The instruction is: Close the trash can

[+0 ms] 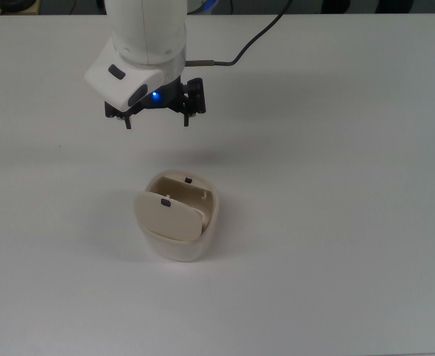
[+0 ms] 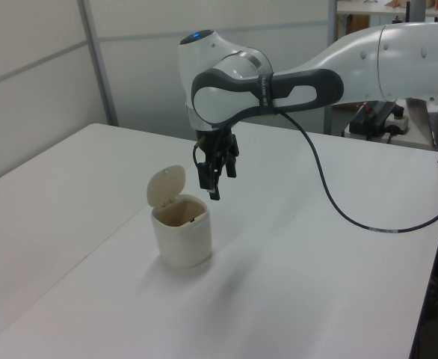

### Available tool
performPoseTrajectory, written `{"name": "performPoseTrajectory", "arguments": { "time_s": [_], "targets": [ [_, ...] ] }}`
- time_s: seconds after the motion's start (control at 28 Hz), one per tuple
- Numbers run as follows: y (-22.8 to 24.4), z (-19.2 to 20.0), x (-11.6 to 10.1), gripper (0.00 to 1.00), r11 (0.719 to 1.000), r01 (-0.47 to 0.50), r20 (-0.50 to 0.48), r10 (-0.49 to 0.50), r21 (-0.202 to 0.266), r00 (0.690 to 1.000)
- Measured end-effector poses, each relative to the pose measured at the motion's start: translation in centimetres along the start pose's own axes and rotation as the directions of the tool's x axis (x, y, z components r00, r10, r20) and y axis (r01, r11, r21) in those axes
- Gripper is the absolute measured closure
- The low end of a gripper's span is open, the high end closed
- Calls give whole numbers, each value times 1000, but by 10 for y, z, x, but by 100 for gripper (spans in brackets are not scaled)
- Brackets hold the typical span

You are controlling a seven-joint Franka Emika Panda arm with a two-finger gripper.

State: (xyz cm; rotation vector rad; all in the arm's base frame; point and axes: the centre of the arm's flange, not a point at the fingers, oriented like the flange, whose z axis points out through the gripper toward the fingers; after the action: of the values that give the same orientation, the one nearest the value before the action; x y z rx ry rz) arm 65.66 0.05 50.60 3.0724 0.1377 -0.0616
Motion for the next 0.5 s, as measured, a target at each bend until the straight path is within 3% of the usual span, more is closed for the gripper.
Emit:
{"name": "performPoseTrajectory", "arguments": {
  "time_s": [0.18, 0.39, 0.5],
  "targets": [
    [4, -1, 0, 6, 1000, -6, -2, 6, -1, 1000],
    [11, -3, -2, 35, 1000, -12, 1, 12, 0, 1000],
    [11, -4, -5, 44, 1000, -8, 15, 8, 1, 1000]
  ]
}}
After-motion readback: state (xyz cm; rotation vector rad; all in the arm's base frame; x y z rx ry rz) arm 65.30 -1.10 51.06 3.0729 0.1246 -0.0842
